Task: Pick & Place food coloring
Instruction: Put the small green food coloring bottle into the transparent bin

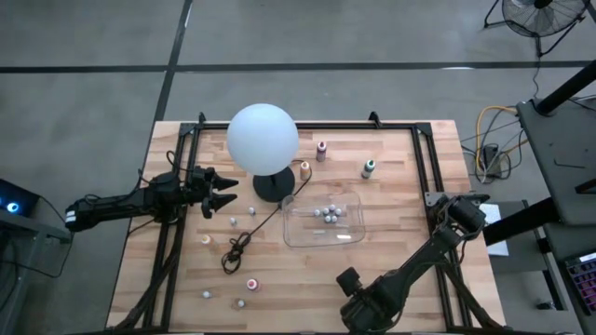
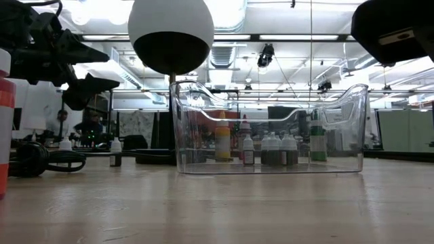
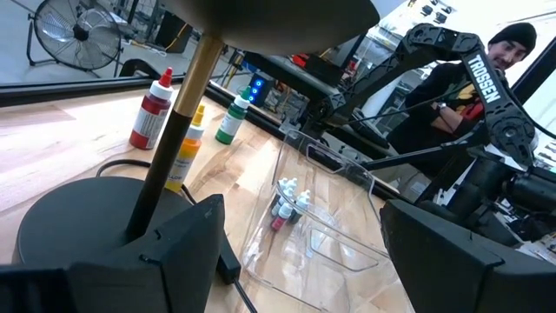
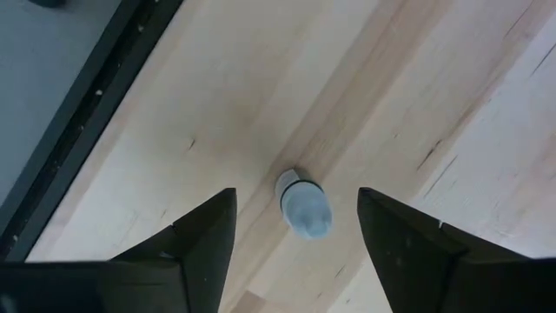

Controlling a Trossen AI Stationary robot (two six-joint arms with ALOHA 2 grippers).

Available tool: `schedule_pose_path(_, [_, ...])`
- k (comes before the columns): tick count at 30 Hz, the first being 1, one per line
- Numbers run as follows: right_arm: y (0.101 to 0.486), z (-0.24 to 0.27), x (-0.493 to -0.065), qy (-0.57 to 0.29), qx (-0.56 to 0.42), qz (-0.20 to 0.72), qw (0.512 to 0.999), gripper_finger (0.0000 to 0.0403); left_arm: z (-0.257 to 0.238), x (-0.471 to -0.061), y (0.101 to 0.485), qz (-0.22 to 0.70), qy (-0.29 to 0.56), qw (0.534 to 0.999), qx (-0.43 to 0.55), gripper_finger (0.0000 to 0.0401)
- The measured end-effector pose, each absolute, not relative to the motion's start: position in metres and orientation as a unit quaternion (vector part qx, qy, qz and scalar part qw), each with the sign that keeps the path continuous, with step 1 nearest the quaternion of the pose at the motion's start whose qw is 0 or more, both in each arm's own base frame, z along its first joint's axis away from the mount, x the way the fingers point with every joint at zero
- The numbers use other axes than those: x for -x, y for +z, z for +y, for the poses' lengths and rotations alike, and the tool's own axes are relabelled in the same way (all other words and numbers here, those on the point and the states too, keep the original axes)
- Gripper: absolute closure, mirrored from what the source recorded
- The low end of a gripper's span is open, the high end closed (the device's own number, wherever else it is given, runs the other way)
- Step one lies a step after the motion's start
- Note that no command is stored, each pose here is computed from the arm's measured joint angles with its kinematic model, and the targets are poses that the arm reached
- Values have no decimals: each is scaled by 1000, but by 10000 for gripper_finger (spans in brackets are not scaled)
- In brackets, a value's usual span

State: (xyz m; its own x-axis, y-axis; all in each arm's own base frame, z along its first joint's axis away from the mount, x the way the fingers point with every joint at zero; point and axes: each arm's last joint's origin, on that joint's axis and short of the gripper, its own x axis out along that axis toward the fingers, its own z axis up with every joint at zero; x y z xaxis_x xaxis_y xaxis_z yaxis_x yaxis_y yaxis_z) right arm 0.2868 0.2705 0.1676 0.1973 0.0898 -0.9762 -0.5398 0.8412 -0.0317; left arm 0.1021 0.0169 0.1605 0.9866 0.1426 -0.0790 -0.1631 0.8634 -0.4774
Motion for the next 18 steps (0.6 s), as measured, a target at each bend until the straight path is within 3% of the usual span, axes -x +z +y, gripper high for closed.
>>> schedule_pose_path(7, [167, 270, -286, 212, 194, 598, 748, 209, 17, -102, 161, 21, 79, 965, 249, 122])
schedule_pose_path(18, [167, 270, -286, 209, 189, 600, 749, 307, 17, -102, 160, 21, 79, 965, 249, 122])
